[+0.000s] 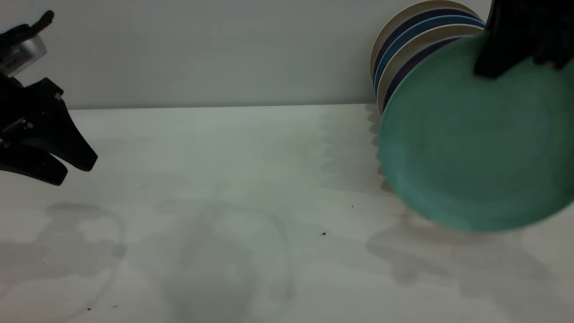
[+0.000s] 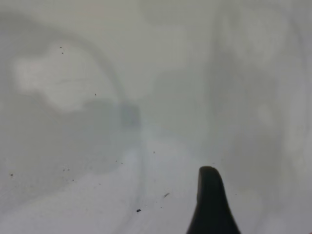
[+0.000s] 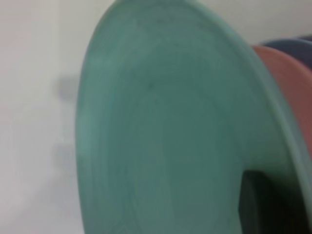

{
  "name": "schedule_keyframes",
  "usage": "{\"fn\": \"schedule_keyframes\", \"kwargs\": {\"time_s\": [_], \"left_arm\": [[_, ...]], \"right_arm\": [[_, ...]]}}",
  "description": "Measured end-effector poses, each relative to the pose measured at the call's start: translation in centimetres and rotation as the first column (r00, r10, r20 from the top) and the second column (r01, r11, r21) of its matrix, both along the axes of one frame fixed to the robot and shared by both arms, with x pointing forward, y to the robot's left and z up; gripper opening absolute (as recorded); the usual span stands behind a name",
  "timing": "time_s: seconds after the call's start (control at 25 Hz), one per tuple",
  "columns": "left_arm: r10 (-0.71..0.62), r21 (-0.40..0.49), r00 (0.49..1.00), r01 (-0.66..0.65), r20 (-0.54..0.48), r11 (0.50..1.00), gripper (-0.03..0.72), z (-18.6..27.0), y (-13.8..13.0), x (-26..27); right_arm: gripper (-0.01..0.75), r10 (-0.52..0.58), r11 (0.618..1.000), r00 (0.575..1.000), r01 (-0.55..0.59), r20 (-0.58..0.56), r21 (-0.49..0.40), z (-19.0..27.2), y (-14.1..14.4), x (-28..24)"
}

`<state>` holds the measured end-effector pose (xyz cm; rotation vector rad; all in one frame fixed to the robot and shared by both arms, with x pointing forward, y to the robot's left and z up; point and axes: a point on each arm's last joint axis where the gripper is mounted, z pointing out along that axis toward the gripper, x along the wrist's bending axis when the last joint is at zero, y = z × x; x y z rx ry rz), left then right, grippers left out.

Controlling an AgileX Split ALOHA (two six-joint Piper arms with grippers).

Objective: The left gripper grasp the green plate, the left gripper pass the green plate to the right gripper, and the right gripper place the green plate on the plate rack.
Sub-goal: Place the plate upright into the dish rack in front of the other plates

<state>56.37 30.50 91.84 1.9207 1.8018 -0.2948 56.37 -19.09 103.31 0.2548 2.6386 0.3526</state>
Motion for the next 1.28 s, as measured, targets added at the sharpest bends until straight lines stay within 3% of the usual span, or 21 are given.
{"fn": "schedule_keyframes", "kwargs": {"time_s": [0.36,0.72,1.28], "left_arm": [[0.011,0.013,1.000,-0.011,0.015,1.000,0.539,0.0,0.1,0.2],[0.020,0.024,0.999,-0.021,0.028,0.999,0.539,-0.1,0.2,0.3],[0.028,0.033,0.999,-0.029,0.039,0.999,0.539,-0.1,0.3,0.4]], "right_arm": [[0.071,0.027,0.997,0.990,-0.016,0.141,-0.074,3.4,-0.1,1.7],[0.071,0.055,0.992,0.987,-0.037,0.150,-0.124,3.1,-2.0,4.3],[0.071,0.136,0.989,0.975,-0.125,0.174,-0.076,3.2,-2.5,5.1]]}}
